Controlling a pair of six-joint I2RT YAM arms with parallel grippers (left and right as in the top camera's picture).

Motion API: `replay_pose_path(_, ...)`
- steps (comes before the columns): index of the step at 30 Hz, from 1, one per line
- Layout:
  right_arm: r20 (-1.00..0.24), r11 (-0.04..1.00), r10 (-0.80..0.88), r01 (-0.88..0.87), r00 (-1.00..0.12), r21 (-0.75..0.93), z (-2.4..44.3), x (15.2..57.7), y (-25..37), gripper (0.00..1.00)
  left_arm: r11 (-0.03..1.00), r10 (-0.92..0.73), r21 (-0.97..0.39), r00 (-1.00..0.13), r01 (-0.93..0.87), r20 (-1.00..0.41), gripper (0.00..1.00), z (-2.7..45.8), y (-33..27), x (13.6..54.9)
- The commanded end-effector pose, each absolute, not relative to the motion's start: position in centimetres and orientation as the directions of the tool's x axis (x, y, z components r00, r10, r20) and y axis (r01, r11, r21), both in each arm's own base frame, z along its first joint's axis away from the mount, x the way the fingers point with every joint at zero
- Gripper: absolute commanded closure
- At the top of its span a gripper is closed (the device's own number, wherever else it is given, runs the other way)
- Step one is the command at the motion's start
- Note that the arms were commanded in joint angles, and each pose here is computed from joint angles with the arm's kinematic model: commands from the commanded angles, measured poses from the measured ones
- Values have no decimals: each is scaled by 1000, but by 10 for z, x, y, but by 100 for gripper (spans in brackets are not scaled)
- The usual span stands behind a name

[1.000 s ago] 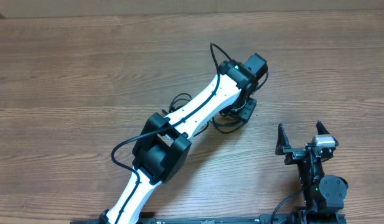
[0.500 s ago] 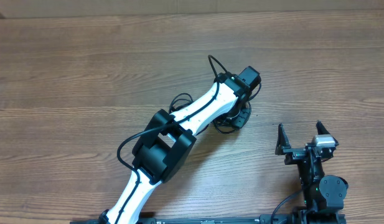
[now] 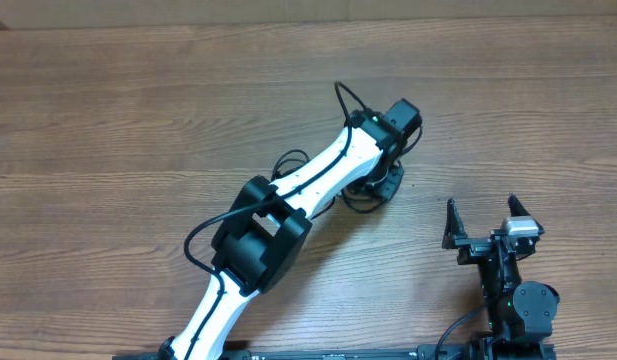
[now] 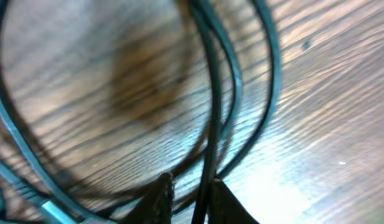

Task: Untangle cables
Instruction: 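Lower and close the left gripper on the cable loop, then lift the grasped cable up and toward the center with the left gripper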

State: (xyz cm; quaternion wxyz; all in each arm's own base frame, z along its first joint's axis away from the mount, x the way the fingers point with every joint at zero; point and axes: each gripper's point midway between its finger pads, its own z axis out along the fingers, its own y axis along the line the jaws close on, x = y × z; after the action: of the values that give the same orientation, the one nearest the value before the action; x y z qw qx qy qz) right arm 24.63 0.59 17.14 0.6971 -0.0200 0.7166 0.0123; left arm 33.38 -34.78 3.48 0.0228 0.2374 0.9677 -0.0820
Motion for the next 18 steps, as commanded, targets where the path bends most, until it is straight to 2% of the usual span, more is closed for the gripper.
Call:
replay_pose_path(1, -1000, 999, -12, -37, -21, -12, 170, 246, 4, 0, 874, 441, -168, -890, 456, -119, 92, 54, -355, 345)
replay_pose_path(2, -1000, 999, -12, -37, -21, -12, 170, 246, 4, 0, 873, 441, -172, -890, 456, -119, 96, 60, -355, 345)
replay_pose_path(8, -1000, 999, -12, -37, -21, -12, 170, 246, 4, 0, 857, 438, -235, -889, 458, -137, 96, 103, -365, 343)
replay_pose_path(14, -1000, 999, -12, -37, -21, -12, 170, 246, 4, 0, 843, 380, -315, -897, 437, -228, 96, 186, -371, 343)
replay_pose_path(18, -1000, 999, -12, -37, -21, -12, 170, 246, 4, 0, 820, 333, -357, -880, 447, -337, 96, 254, -366, 336)
